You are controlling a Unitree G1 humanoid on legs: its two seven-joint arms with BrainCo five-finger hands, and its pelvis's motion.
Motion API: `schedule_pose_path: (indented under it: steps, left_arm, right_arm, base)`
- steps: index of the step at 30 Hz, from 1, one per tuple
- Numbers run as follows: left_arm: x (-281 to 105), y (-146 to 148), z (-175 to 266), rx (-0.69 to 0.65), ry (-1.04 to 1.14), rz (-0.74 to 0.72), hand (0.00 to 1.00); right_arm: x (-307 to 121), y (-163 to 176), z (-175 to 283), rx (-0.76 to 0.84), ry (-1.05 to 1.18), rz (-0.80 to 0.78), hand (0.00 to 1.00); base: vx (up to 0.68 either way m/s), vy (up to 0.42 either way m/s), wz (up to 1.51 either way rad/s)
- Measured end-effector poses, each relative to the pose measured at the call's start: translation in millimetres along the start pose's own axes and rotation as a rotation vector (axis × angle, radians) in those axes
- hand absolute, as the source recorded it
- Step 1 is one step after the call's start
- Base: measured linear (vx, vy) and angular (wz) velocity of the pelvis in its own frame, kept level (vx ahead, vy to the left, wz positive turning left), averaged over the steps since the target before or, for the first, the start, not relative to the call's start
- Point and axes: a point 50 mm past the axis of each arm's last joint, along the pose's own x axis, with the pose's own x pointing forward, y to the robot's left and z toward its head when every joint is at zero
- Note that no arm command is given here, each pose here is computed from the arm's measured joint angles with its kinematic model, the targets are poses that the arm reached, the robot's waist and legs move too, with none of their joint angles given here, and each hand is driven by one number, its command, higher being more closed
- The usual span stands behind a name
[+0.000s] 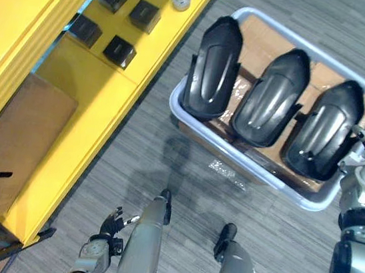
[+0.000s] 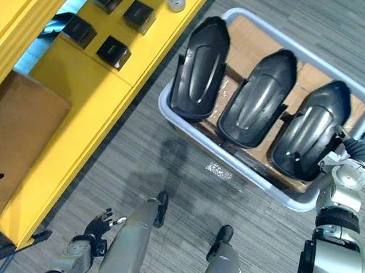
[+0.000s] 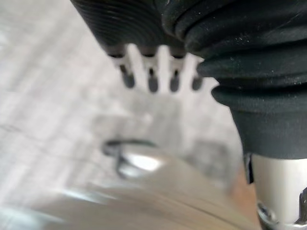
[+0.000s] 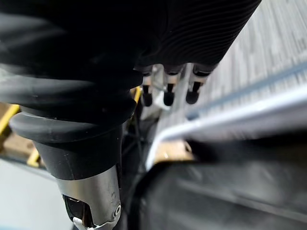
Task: Walk over and take plastic housings, then place them on the shelf
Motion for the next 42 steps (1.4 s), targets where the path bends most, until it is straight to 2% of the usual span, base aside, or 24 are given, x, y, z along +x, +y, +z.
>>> schedule_pose_path:
  steps: [6,10,19,20,33,42]
  left_arm:
    - [7,-7,20,-0.069,-0.058,-0.016,0.0]
    - [7,-10,22,-0.083,-0.077,-0.022,0.0]
    - [7,-10,23,-0.158,-0.081,-0.014,0.0]
    - [7,-10,23,-0.168,-0.087,-0.014,0.0]
    - [6,-11,31,-0.229,-0.129,-0.026,0.0]
    - [4,-11,31,-0.232,-0.143,-0.033,0.0]
  right_arm:
    - [-3,14,-5,-0.114,0.031,0.057,0.0]
    - [-8,16,-15,-0.188,0.075,-0.017,0.0]
    - [-10,28,-3,-0.227,0.062,-0.081,0.0]
    - [-10,30,1,-0.221,0.058,-0.088,1.0]
    - [3,17,21,-0.314,0.068,-0.082,1.0]
    - [4,14,13,-0.407,0.087,-0.057,1.0]
  base:
    - [-0.19,-0.006,-0.01]
    - [-0.18,-0.027,-0.07]
    - [-0.03,-0.03,-0.03]
    - [0.02,-0.033,-0.09]
    - [-0.01,-0.028,0.04]
    - [-0.03,-0.035,0.06]
